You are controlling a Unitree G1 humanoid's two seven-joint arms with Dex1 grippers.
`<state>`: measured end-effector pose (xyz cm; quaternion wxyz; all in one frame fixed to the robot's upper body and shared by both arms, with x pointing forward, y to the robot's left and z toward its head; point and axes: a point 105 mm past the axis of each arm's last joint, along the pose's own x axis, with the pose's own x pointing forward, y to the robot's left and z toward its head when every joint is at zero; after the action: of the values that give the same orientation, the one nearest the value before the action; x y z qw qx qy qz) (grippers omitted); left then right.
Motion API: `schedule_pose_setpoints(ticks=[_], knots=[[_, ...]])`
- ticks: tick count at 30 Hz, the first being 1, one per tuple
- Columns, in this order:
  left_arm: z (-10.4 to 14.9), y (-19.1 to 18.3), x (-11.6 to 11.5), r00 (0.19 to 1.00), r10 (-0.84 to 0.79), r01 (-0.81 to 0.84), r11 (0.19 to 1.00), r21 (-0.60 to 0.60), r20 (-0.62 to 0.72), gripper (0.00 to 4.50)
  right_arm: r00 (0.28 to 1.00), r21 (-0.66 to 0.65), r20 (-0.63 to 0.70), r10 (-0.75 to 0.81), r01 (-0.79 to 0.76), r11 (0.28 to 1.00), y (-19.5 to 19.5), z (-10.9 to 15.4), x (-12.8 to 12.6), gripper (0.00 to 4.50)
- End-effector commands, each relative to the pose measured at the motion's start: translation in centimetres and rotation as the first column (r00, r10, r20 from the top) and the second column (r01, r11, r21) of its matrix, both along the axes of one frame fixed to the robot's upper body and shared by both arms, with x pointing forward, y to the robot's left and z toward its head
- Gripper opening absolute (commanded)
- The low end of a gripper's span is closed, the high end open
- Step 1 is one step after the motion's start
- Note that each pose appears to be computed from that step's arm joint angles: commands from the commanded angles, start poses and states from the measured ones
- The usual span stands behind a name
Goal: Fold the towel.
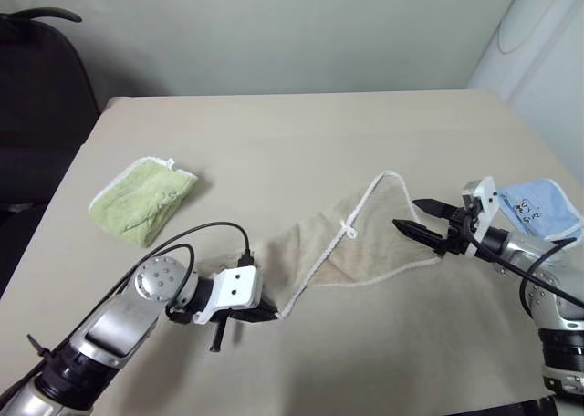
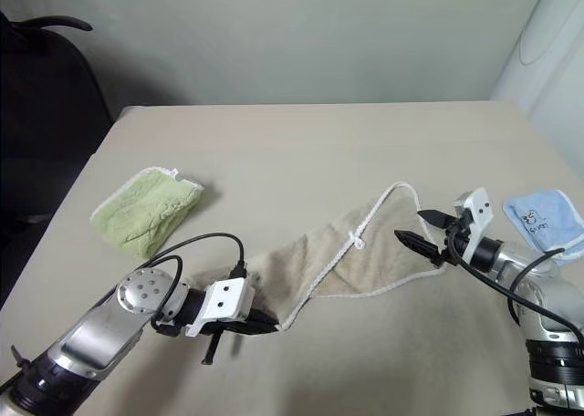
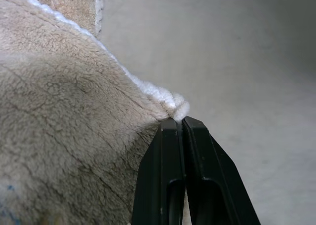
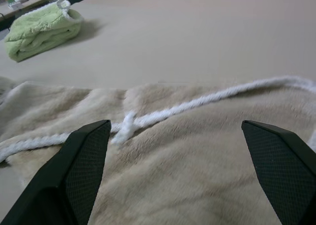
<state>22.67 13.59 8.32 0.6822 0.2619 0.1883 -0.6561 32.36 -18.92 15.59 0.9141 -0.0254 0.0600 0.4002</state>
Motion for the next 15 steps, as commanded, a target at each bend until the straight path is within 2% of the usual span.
schedule_pose_setpoints(ticks=[1, 8, 15], knots=[[2.5, -0.1, 0.7, 0.997, 0.070, -0.067, 0.992, -0.110, 0.030, 0.02, 0.995, -0.089, 0.103, 0.015, -0.006, 0.996, 0.5, 1.7, 1.7, 4.50], [6.5, 0.6, 2.6, 0.966, 0.257, -0.235, 0.906, -0.353, 0.018, 0.02, 0.987, -0.275, 0.157, -0.027, 0.070, 0.959, 0.4, 1.6, 7.5, 4.50], [8.3, 1.0, 4.4, 0.916, 0.401, -0.342, 0.813, -0.472, 0.027, 0.02, 0.982, -0.304, 0.089, -0.165, 0.184, 0.935, -0.3, 0.7, 11.9, 4.50]])
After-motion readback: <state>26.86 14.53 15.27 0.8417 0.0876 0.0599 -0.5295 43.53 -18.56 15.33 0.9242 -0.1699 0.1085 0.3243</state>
